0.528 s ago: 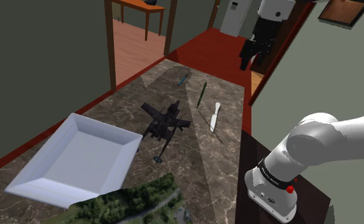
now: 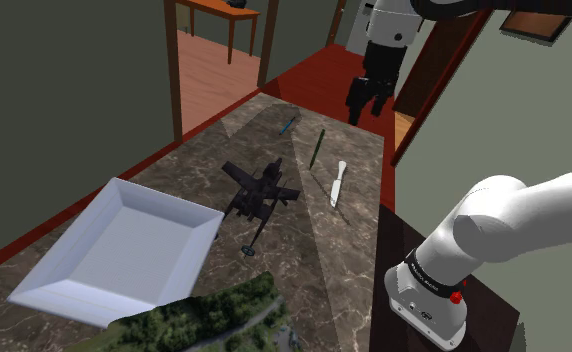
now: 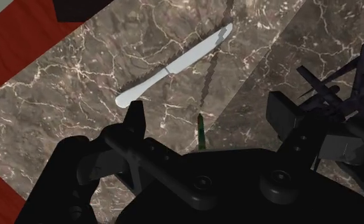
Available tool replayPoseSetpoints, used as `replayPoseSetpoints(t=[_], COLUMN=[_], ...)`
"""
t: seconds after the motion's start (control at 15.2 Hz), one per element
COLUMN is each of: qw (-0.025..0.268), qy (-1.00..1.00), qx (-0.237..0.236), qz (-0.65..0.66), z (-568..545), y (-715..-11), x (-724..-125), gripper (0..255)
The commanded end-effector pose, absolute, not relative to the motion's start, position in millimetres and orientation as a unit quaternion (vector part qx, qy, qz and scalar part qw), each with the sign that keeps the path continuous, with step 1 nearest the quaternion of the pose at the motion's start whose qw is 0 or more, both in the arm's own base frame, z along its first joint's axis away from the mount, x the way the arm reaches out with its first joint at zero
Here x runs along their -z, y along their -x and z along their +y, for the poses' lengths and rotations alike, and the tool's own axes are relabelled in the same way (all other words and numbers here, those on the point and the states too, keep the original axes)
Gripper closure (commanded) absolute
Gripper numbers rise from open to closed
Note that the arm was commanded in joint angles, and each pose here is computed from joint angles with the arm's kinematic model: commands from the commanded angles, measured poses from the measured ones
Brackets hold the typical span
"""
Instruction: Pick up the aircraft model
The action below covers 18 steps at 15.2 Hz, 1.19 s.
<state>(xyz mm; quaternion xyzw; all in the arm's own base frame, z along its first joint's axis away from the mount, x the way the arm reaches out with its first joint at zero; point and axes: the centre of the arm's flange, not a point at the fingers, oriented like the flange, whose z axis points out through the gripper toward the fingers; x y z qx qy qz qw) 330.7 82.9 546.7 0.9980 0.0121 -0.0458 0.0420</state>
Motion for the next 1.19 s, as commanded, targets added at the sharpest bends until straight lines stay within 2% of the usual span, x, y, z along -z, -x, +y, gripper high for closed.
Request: replayPoseSetpoints(t=[0.0, 1.12], qw=[0.040, 0.024], qy=[-0.997, -0.972], qx=[0.055, 0.128], qz=[0.032, 0.197], z=[104.0, 303.8], y=[-340.4, -364.3], x=[-533.0, -425.3], gripper=[0, 0])
